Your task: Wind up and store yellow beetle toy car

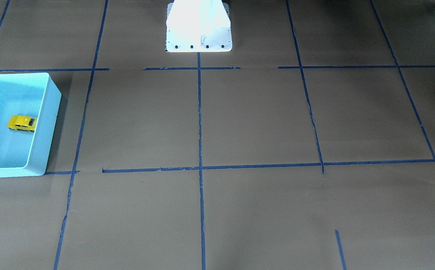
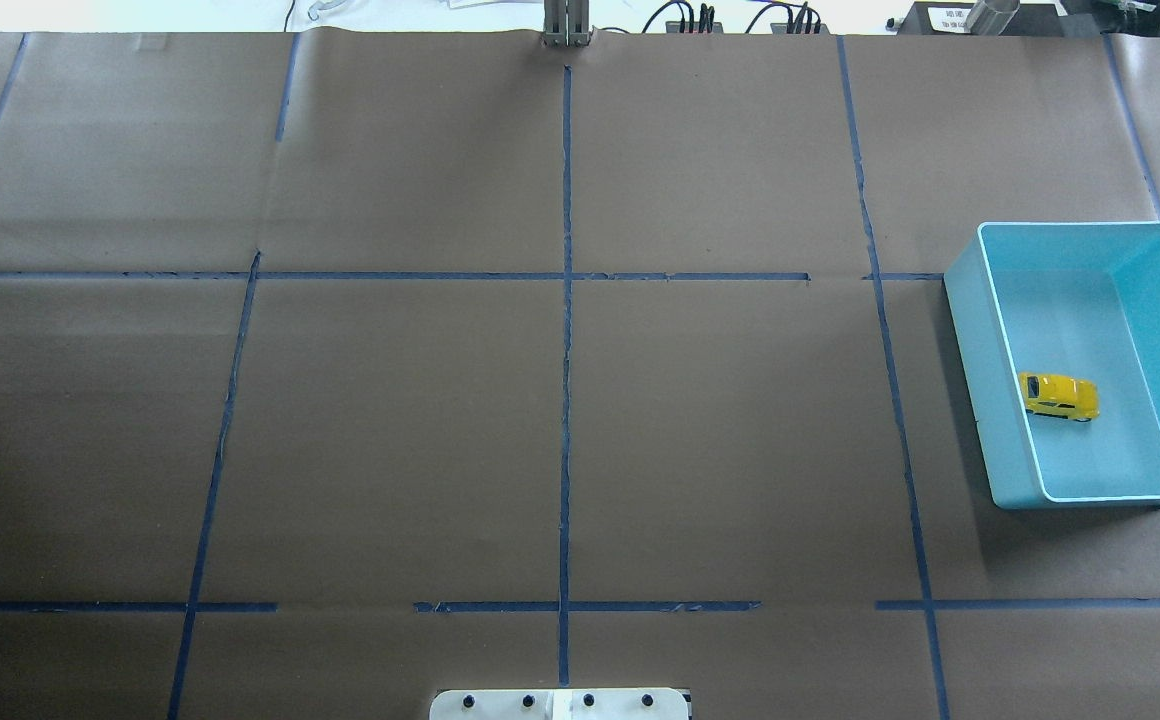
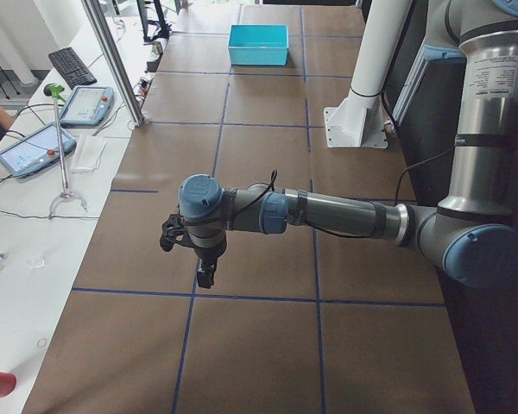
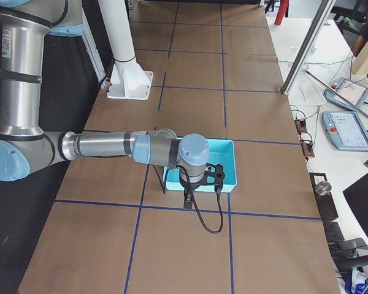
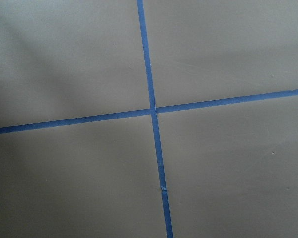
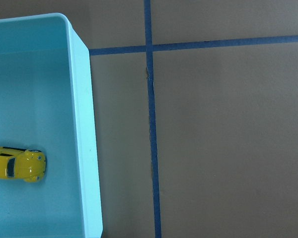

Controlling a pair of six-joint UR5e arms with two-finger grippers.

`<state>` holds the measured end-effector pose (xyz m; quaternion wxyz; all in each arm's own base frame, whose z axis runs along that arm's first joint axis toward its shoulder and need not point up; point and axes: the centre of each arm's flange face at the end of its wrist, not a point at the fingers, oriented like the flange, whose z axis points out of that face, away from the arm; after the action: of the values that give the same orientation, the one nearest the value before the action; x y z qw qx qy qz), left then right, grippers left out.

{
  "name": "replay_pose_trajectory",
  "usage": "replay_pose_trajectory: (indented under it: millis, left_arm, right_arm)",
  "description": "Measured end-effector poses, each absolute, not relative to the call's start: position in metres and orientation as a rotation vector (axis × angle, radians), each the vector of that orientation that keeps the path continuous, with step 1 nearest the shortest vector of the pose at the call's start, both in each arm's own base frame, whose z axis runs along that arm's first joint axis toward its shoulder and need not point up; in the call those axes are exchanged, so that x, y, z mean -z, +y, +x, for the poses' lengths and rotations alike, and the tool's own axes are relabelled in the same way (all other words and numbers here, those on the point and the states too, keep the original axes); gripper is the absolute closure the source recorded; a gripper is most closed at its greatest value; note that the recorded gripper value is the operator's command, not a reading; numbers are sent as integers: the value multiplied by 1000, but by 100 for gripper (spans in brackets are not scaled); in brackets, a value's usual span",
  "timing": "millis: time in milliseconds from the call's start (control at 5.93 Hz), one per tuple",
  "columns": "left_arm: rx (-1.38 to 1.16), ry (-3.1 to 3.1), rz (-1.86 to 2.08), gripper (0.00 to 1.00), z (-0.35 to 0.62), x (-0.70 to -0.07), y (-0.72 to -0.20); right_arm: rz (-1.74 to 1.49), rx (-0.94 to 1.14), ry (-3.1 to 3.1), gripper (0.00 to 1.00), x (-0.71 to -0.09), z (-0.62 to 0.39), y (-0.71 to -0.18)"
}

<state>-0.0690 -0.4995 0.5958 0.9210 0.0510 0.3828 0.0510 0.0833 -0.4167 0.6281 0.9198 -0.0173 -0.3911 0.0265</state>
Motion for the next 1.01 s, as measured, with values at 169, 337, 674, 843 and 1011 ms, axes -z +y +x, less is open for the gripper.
replay_pose_trajectory:
  millis: [169,337,674,843,1011]
  left_arm:
    - [-105,786,106,0,-69,-595,-500]
    - [-105,786,106,0,-69,-595,-500]
    - [-106,786,107,0,-69,-595,-500]
    - [-106,786,106,0,-69,-595,-500]
    - [-105,786,106,0,-69,-595,-500]
  right_arm:
    - [-17,-45,-802,0,-633,83,-418]
    - [-4,-36,-801,0,-636,84,-419]
    - [-19,-41,-806,0,-647,83,-411]
    - [-27,-44,-809,0,-650,82,-406]
    - [-27,-43,-809,0,-651,82,-404]
